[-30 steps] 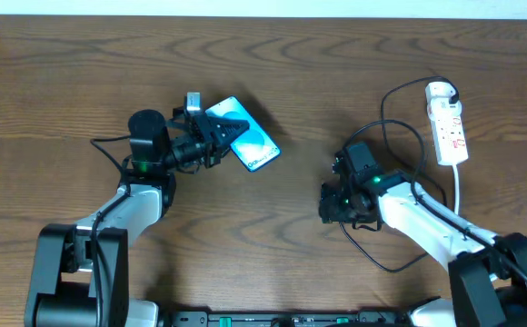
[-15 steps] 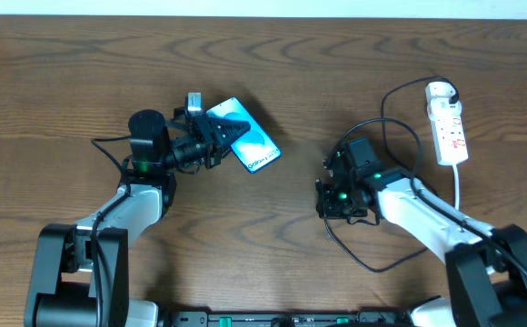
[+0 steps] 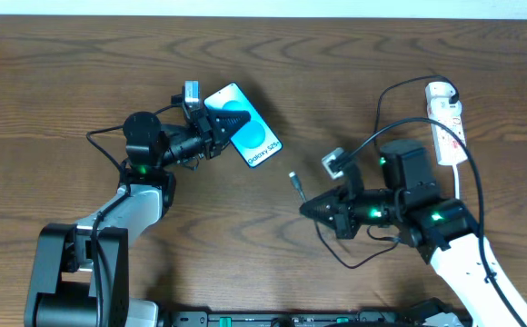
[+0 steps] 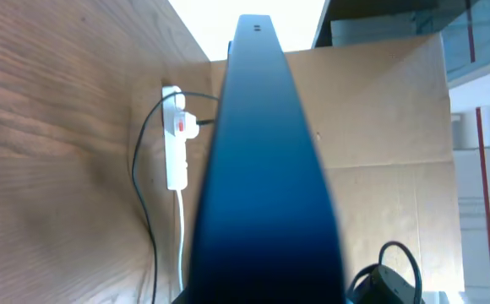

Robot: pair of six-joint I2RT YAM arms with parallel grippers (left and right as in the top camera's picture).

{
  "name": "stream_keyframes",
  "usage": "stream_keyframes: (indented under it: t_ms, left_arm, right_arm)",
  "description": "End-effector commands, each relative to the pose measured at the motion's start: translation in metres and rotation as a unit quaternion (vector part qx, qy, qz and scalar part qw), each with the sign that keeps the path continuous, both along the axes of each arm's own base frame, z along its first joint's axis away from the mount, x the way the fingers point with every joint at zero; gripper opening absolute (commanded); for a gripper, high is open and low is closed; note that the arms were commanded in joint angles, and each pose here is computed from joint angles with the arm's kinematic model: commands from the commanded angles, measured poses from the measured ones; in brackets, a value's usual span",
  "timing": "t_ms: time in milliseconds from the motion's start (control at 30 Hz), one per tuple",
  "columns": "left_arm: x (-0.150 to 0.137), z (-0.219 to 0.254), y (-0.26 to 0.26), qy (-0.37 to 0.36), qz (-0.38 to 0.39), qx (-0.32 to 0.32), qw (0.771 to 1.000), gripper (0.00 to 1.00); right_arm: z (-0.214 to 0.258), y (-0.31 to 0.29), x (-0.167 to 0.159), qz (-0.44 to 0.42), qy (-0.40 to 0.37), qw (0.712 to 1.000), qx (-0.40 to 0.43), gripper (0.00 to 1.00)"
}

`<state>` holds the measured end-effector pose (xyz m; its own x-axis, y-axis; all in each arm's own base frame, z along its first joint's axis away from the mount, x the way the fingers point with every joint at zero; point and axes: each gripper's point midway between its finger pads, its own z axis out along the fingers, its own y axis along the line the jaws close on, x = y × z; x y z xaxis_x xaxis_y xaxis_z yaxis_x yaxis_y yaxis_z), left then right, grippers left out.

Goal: Plug charger to phone and switch on socket
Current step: 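Align the USB-C plug under the phone's bottom port with right gripper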

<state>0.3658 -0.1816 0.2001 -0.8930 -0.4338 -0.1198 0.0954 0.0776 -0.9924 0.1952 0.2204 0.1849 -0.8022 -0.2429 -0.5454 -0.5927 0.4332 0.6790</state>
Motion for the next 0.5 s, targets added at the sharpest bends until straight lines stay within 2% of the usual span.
stream_keyframes:
  t_ms: [0, 100, 467]
  left_arm:
    - [-0.010, 0.018, -0.008, -0.039, -0.037, -0.004, 0.999, 0.08]
    - [-0.007, 0.027, -0.008, -0.049, -0.027, -0.014, 0.998, 0.07]
    - [-0.022, 0.027, -0.027, -0.023, -0.067, -0.027, 0.997, 0.07]
  right_arm:
    - [0.007, 0.012, -0.011, 0.042, -0.010, 0.999, 0.019, 0.01]
    - [0.007, 0.019, -0.009, 0.050, -0.019, 0.998, 0.021, 0.01]
    - [-0.005, 0.019, 0.006, -0.012, 0.048, 0.999, 0.005, 0.01]
